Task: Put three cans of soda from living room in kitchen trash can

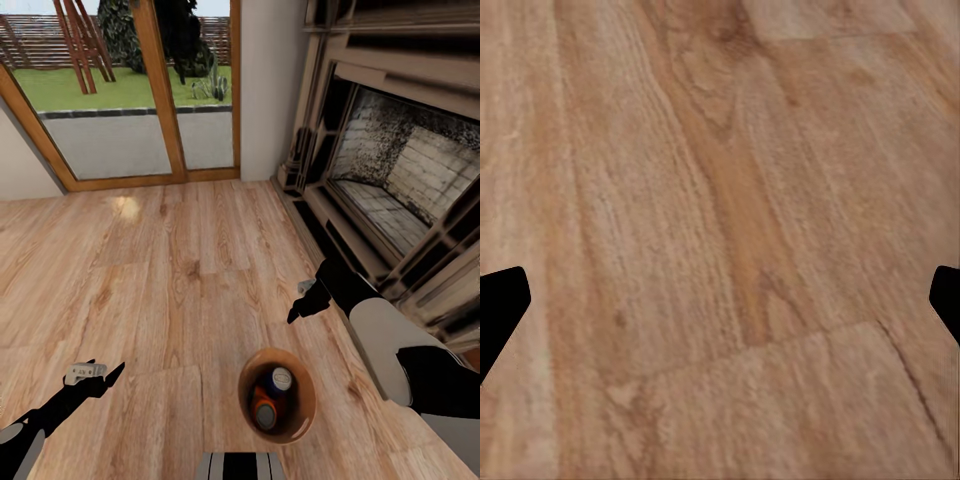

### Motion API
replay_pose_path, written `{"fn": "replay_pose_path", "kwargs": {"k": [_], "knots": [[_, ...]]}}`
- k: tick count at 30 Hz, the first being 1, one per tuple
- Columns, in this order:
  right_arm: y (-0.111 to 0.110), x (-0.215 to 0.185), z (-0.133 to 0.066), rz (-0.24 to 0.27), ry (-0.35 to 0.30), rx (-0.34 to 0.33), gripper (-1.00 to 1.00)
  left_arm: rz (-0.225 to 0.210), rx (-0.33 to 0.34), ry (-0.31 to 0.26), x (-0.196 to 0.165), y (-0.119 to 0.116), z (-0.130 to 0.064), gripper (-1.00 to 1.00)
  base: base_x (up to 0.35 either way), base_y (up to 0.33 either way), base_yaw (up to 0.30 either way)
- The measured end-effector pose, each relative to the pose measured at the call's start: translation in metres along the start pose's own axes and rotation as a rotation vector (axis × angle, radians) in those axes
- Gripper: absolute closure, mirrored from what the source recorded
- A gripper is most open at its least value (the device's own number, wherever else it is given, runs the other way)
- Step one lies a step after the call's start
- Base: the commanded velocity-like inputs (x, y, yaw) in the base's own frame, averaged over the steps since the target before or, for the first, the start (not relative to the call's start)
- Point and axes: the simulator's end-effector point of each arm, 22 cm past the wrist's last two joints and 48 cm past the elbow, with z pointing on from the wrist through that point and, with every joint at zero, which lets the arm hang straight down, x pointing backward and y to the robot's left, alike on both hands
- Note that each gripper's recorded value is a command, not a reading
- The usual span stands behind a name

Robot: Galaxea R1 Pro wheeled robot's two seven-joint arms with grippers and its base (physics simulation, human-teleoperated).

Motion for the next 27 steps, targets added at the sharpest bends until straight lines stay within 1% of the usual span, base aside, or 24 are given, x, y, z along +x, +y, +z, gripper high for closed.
{"fn": "replay_pose_path", "kwargs": {"k": [19,27], "knots": [[0.002,-0.009,-0.042,0.004,0.002,0.003,-1.0,-0.023,-0.008,0.039,-0.022,-0.001,-0.018,-1.0,0.0,0.0,0.0],[-0.001,-0.008,-0.043,0.006,0.002,0.007,-1.0,-0.023,-0.009,0.028,-0.024,0.0,-0.018,-1.0,0.022,0.0,0.0]]}}
